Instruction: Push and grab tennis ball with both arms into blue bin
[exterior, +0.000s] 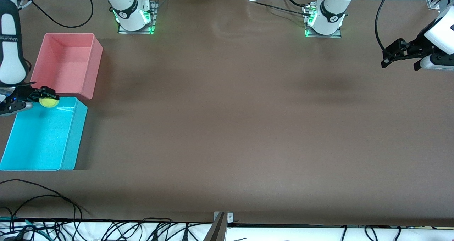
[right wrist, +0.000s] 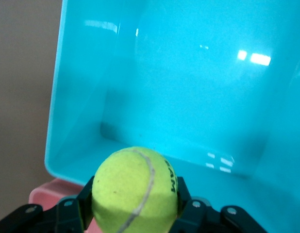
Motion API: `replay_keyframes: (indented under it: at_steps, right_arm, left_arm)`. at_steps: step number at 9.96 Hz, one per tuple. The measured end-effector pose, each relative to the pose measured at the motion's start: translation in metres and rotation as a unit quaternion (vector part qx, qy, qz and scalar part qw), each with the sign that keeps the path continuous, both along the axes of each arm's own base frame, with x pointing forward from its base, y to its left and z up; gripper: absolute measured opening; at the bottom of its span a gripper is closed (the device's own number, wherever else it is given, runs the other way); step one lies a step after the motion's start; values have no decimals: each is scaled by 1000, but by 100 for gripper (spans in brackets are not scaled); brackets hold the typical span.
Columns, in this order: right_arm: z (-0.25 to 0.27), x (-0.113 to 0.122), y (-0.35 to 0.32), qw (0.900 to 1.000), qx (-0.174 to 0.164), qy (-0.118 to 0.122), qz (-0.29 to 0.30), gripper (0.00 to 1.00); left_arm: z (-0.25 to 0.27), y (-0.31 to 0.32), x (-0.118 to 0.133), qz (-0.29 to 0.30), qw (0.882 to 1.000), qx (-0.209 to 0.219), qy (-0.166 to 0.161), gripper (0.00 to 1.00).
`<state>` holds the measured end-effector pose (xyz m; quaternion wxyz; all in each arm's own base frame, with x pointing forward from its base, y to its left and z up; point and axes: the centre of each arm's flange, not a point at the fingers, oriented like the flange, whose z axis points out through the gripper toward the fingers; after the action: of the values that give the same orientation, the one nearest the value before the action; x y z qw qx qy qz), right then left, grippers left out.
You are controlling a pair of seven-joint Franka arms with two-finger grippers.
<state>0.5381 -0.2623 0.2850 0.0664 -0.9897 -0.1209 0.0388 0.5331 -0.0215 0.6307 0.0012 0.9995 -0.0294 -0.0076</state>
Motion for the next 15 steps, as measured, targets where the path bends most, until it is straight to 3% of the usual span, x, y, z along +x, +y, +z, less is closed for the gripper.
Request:
replay_keyframes:
  at_steps: [1, 6, 7, 9, 12, 15]
  right_arm:
    - [-15, 2, -1, 1000, 11, -12, 4, 66]
    - [-50, 12, 14, 1000, 4, -12, 18, 66]
    - [-54, 13, 14, 1000, 3, -9, 19, 71]
    - [-49, 18, 14, 1000, 0, -15, 23, 96]
    - [-36, 29, 15, 999, 4, -20, 28, 100]
    - [14, 47, 2, 999, 20, -17, 30, 100]
  left_arm:
    - [1, -1, 0, 0, 1000, 0, -2, 100]
    - [2, -2, 0, -2, 1000, 0, -3, 100]
    - [3, -2, 0, -2, 1000, 0, -3, 100]
    - [3, -3, 0, -2, 1000, 0, -3, 100]
    - [3, -3, 0, -2, 1000, 0, -3, 100]
    - [2, -2, 1, -2, 1000, 0, -2, 100]
